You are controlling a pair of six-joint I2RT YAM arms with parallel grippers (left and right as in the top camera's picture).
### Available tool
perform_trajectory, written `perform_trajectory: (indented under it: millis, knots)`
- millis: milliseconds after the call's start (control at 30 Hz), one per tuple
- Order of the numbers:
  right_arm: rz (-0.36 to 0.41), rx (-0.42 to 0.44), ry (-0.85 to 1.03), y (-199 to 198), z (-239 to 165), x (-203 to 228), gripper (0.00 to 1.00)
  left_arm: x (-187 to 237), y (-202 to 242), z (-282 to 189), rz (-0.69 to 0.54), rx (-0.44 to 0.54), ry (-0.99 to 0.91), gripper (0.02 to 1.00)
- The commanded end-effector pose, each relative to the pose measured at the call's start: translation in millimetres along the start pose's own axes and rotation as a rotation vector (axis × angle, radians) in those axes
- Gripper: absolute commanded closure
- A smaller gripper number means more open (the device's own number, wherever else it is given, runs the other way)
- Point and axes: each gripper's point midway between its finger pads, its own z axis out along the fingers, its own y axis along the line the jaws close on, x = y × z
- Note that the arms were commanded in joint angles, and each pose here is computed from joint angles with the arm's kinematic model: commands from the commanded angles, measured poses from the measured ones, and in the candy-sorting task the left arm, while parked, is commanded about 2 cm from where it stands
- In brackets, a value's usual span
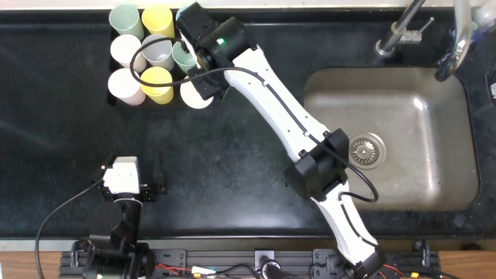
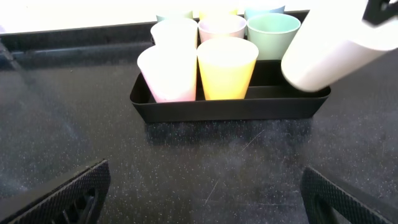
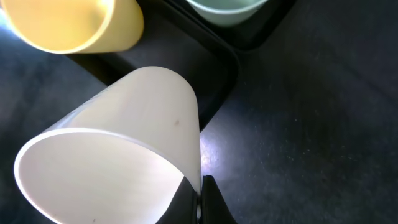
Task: Store Cups
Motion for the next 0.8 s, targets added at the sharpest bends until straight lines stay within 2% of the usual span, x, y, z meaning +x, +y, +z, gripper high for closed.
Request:
perform_trajectory:
  millis: [33,333,800]
  knots:
    - [-0.024,0.008,-0.013,1,2,-4,0.956,0,0,0,0.017,0.003,-0.006,0.018]
    - [-0.057,0.007,-0.029,1,3,-9,0.956,0,0,0,0.017,0.003,-0.006,0.018]
    - [-0.066,0.018,-0.013,-5,18,-9,0.958,0,0,0,0.017,0.003,-0.006,0.018]
